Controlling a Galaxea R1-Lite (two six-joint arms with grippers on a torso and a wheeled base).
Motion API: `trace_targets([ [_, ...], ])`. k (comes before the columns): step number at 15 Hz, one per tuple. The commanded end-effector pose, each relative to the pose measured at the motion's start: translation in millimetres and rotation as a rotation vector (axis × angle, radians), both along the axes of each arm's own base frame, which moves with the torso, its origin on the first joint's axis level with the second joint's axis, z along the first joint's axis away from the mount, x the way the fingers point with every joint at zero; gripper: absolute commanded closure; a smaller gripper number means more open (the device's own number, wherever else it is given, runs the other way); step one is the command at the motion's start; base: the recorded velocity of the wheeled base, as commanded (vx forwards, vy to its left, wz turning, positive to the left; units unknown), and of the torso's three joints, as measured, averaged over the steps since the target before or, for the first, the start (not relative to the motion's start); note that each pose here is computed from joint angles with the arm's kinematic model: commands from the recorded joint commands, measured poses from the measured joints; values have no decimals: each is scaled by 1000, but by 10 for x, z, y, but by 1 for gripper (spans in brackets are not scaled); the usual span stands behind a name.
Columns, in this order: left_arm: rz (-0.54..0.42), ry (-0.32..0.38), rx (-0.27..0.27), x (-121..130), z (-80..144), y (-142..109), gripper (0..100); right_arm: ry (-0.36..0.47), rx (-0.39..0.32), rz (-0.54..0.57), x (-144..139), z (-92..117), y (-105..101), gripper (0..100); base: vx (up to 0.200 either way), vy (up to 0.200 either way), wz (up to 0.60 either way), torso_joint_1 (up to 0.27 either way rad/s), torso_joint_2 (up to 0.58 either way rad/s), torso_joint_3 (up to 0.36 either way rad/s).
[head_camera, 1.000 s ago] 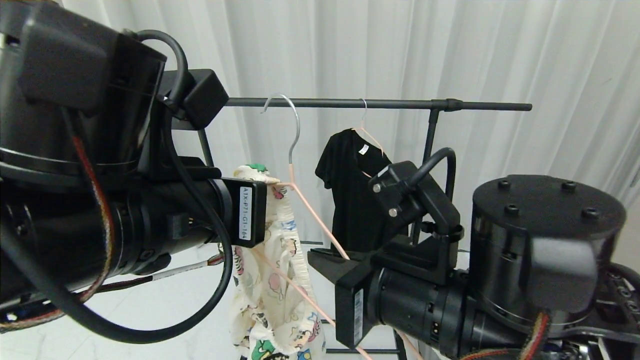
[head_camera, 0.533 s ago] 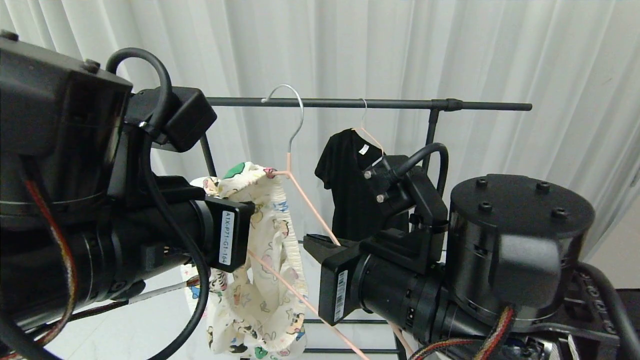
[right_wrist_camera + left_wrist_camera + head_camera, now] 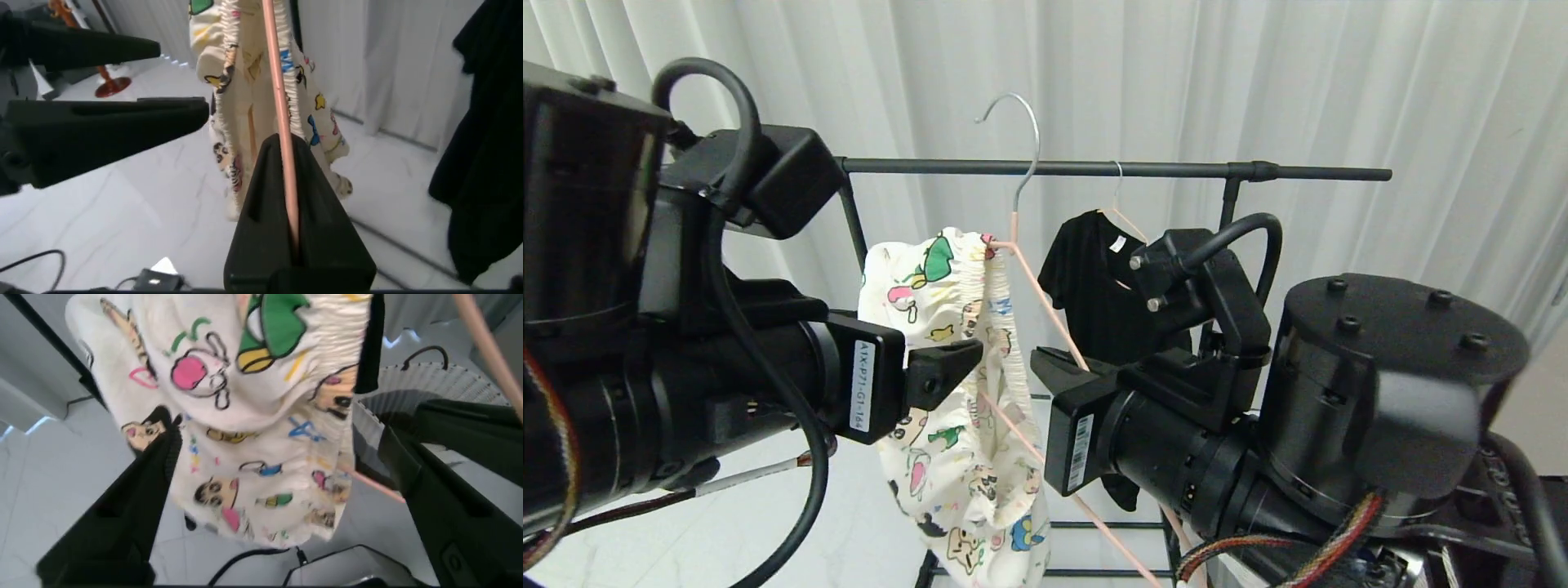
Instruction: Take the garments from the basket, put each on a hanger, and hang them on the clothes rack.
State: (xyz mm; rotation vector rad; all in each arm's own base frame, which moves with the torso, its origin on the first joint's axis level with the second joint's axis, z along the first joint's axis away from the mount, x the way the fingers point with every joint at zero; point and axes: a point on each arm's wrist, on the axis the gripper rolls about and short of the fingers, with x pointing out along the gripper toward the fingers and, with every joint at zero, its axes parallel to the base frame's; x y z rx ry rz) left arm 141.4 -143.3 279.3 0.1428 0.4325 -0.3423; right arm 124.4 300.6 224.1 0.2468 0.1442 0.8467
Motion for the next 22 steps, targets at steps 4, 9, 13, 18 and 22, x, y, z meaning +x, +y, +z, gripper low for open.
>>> trace_targets([
  [4,-13,-67,-6,-222,87,287,0,-120,-56,-30,102,51,-181,100,0,0,0,0,0,0],
  [9,-222,-230,118,-302,-131,739,0,-198,-175,142,34,-128,-937,100,0,0,0,0,0,0],
  [13,-600,-279,178,-228,-434,707,0,-237,-267,287,-232,-387,-1284,100,0,0,0,0,0,0],
  [18,-866,-190,213,-278,-746,418,0,-254,-289,437,-512,-499,-1255,100,0,0,0,0,0,0],
  [22,-888,-139,217,-215,-833,357,0,-304,-328,514,-616,-546,-1171,100,0,0,0,0,0,0],
])
